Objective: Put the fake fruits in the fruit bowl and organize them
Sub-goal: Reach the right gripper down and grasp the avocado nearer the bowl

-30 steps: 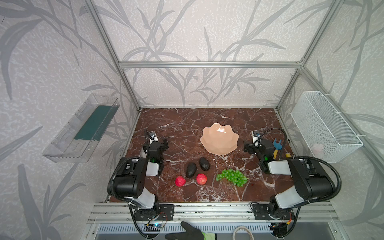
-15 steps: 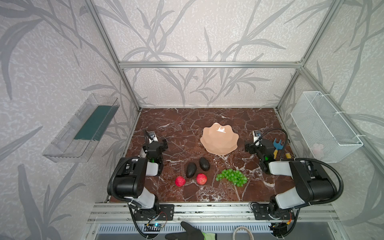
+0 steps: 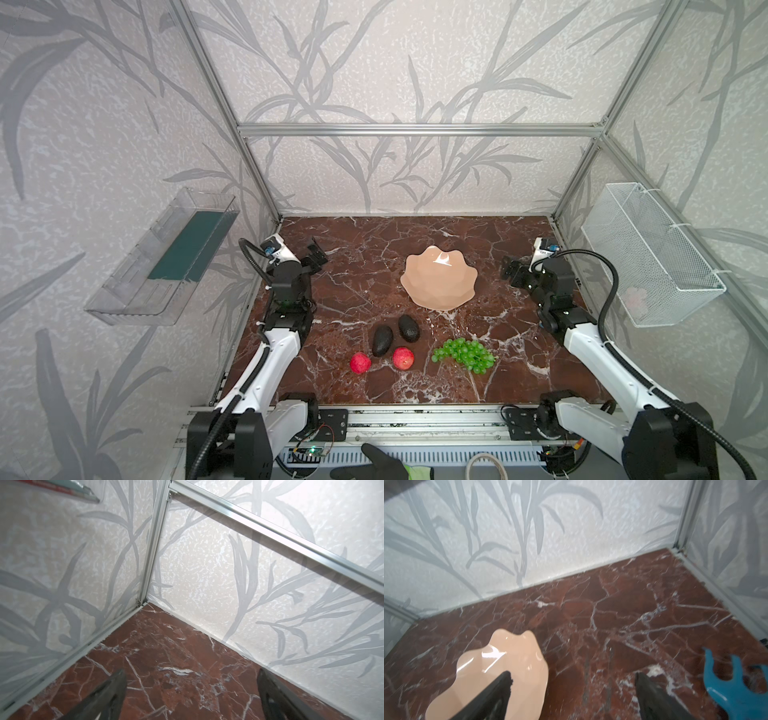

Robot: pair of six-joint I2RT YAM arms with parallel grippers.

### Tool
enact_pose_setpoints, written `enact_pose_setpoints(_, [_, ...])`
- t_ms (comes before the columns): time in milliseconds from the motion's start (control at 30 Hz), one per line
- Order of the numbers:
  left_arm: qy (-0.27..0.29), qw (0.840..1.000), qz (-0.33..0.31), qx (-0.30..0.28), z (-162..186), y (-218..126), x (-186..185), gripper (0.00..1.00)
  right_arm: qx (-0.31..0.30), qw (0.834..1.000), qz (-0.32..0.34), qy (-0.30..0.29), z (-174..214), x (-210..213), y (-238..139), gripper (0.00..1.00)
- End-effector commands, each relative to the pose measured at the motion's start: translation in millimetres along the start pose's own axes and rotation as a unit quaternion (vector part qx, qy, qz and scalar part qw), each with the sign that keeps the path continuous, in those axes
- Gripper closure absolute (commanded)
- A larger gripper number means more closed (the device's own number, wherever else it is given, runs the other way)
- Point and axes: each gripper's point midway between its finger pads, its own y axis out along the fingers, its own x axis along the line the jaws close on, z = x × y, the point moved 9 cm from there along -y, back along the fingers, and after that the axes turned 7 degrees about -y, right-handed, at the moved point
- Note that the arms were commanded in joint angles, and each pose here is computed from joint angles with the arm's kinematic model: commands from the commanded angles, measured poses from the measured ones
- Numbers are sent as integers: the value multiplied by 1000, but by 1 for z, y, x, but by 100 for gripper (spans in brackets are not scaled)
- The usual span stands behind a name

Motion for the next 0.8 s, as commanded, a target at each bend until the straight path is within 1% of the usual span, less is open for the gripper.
enact_pose_setpoints(0, [-45,995,-37,82,18,-10,13,4,92,994,-37,-41,3,35,-20,8])
enact_pose_setpoints(67, [-43,991,-56,118,18,-14,13,5,122,988,-40,-91,6,59,-31,9])
enact_pose_setpoints(167, [-30,984,-65,162,16,-18,9,6,171,977,-71,-109,17,91,-39,13])
enact_pose_setpoints(267, [-29,979,-78,186,17,-17,8,6,214,962,-110,-126,40,128,-43,16])
enact_pose_setpoints(433, [-31,977,-75,199,18,-15,6,6,264,937,-152,-171,72,188,-45,18])
enact_pose_setpoints(533, [-33,976,-74,202,19,-15,6,6,290,924,-171,-180,88,214,-42,18])
enact_pose_setpoints(633, [-31,976,-76,202,19,-17,7,6,301,917,-183,-184,102,233,-35,19])
enact_pose_setpoints(767, [-29,976,-77,202,19,-18,8,6,315,913,-174,-194,117,246,-20,19])
